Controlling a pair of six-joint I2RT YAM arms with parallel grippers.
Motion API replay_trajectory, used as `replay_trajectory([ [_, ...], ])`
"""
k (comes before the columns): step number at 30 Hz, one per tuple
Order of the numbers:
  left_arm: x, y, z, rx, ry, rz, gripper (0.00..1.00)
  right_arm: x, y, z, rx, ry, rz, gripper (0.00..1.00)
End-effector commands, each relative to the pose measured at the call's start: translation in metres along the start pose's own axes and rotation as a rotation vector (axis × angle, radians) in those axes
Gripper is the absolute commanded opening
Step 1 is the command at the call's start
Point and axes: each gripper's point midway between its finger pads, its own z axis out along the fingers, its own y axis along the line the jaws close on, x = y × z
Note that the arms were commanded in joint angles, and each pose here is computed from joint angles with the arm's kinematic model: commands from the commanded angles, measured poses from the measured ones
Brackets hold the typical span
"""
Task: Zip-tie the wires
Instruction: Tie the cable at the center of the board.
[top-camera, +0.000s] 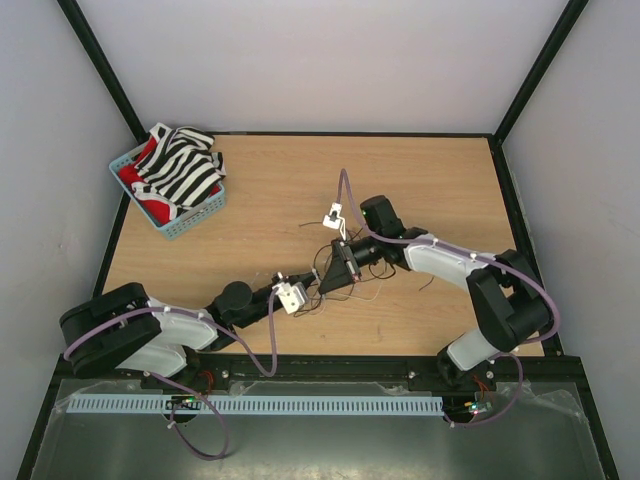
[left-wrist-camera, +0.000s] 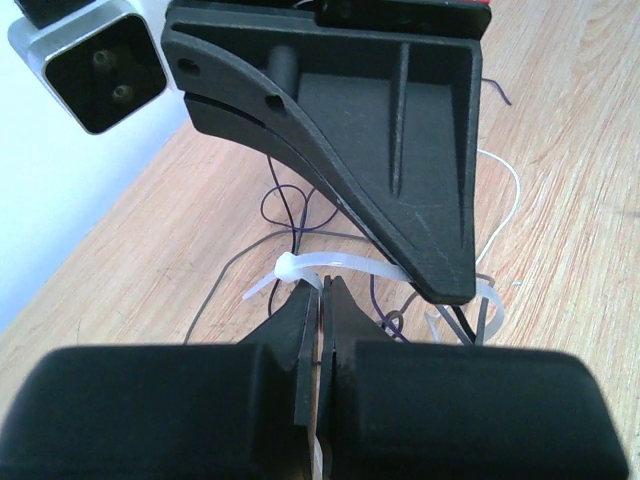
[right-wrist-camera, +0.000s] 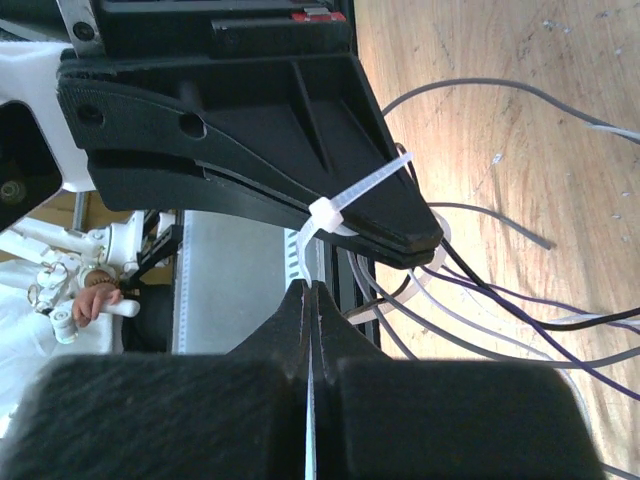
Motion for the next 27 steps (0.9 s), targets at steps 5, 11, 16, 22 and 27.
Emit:
replay_trajectory([
  [5, -0.013, -0.001, 0.006, 0.015, -0.049, 0.040, 0.00, -0.021, -0.007, -0.003, 0.014, -0.030, 0.016, 0.00],
  [11, -0.009, -0.002, 0.008, 0.016, -0.037, 0.043, 0.00, -0.023, -0.010, -0.003, 0.013, -0.028, 0.022, 0.00],
  [16, -0.008, -0.002, 0.010, 0.013, -0.032, 0.039, 0.00, -0.014, -0.013, -0.003, 0.012, -0.011, 0.052, 0.00],
  [22, -0.006, -0.004, 0.010, 0.025, -0.031, 0.040, 0.00, -0.019, -0.014, -0.003, 0.026, -0.020, 0.048, 0.00],
  [27, -0.006, -0.006, 0.008, 0.036, -0.031, 0.042, 0.00, -0.028, -0.020, -0.006, 0.043, -0.036, 0.049, 0.00],
])
